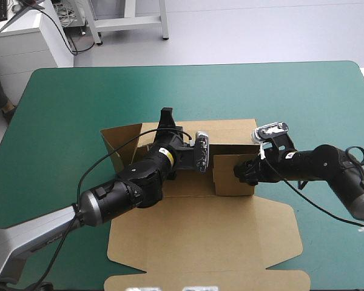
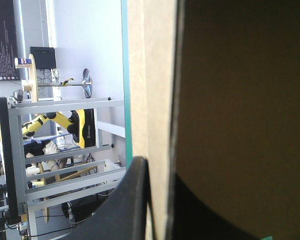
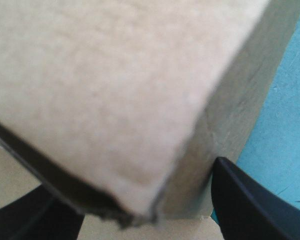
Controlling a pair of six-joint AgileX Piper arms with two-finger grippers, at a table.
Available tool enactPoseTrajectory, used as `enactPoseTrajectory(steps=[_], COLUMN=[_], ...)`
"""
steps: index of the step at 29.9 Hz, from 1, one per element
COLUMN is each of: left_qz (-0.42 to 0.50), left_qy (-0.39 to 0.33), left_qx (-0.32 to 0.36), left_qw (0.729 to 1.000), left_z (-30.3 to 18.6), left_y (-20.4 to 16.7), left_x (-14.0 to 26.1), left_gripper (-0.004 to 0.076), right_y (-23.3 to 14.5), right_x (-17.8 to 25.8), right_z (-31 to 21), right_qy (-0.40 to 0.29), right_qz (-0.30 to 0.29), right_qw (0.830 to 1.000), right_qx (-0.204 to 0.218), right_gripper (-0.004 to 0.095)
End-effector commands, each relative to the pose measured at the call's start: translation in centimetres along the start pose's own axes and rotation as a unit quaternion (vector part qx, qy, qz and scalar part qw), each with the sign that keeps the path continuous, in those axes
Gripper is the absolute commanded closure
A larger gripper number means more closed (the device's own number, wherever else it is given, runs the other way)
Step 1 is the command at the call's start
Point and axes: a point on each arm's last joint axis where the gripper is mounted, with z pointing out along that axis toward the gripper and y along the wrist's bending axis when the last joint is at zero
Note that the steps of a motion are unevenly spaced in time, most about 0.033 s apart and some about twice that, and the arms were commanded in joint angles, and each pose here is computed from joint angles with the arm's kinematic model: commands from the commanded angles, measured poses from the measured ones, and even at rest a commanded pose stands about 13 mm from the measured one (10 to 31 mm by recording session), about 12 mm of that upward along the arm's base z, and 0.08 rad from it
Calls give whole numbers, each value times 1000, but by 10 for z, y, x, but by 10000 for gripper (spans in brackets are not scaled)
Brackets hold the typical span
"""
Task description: Fold the box
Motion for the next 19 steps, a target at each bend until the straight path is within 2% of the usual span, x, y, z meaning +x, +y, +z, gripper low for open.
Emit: enactPoseTrajectory(steps=[1,9,12,15,19], left_qz=[-27,-31,-31,-31,-31], left_qy=[-46,-43,-43,-43,-43], left_qx=[-3,-3,-3,-3,-3], left_qw=[999,999,999,999,999], left_z=[-10,-10,-10,-10,-10], left_y=[6,6,6,6,6], left_x=[-8,-8,-8,-8,-8], left_gripper=[732,732,732,732,732], right_y=[0,2,2,1,6], right_x=[-15,-14,-16,-16,-13], right_z=[-9,-9,-9,-9,-8], right_qy=[-70,-63,-71,-73,-53], right_qz=[23,12,27,73,72], right_qw=[997,998,997,995,996], right_qx=[15,7,7,5,-6], right_gripper=[313,423,426,426,426])
